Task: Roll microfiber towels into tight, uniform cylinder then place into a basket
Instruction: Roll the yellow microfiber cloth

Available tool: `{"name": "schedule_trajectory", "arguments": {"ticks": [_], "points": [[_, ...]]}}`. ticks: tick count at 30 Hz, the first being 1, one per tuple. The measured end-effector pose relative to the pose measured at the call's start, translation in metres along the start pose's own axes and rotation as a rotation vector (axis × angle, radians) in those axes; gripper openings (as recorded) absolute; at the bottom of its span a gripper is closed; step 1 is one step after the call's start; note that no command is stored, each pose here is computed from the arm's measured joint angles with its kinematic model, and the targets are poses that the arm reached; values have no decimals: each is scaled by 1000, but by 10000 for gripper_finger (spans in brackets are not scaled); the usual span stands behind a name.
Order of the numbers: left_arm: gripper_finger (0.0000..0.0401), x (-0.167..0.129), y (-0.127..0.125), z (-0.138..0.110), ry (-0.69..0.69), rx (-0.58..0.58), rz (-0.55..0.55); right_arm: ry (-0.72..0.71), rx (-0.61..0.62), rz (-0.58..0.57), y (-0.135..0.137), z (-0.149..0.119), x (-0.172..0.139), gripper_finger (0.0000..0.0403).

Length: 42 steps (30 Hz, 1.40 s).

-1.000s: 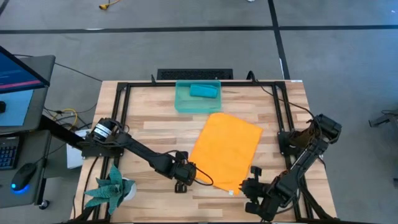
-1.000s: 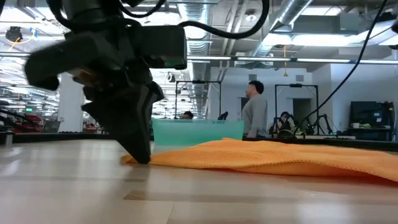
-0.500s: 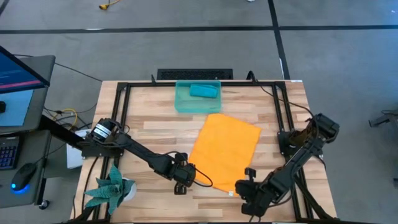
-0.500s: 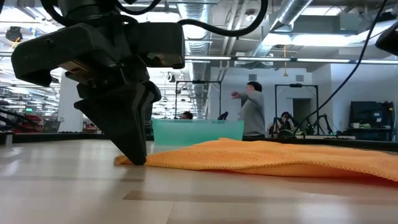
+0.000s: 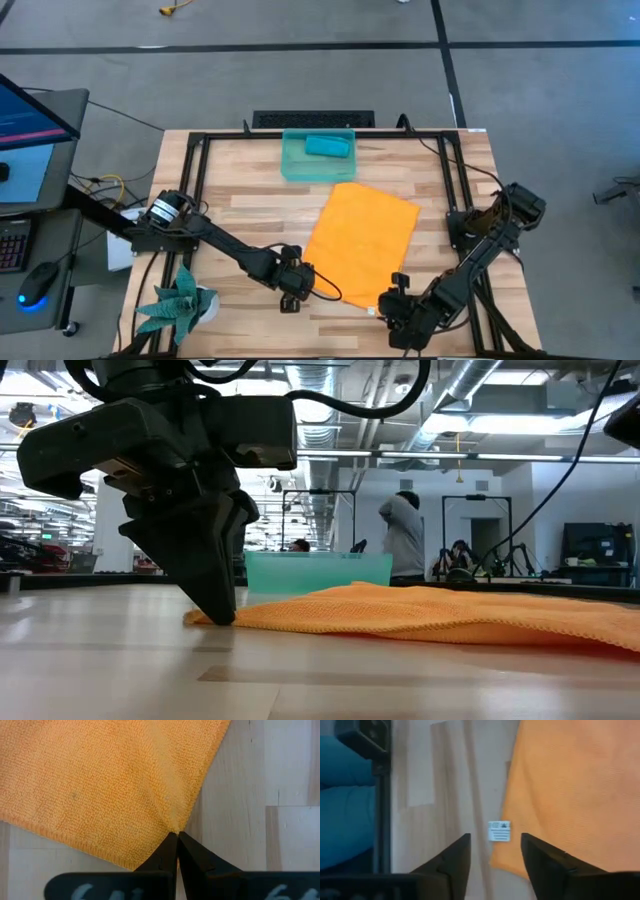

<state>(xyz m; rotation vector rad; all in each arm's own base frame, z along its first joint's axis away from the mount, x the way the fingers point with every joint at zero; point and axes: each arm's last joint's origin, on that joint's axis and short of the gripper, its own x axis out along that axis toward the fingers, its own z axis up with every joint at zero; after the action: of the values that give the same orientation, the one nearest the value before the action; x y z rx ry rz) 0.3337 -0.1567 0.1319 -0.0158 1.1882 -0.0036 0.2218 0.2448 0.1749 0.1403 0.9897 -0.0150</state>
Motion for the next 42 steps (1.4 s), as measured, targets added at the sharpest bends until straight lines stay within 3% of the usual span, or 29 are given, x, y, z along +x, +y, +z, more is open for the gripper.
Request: {"name": "schedule_trajectory", "arguments": {"ticks": [7,11,19,29,33,42], "points": [[0,0,0,0,0,0,0,-17,-1,-16,0,0,0,231],[0,0,0,0,0,0,0,-18,-2,-23,0,-1,3,232],[0,0,1,0,2,37,-2,77,-49,-71,5,-23,42,232],[0,1,4,2,8,46,-14,123,39,-135,6,-30,61,226],[0,1,4,2,8,115,-15,132,72,-159,4,-32,61,184],[0,1,2,1,-15,238,45,117,38,-191,2,-30,60,13]]}}
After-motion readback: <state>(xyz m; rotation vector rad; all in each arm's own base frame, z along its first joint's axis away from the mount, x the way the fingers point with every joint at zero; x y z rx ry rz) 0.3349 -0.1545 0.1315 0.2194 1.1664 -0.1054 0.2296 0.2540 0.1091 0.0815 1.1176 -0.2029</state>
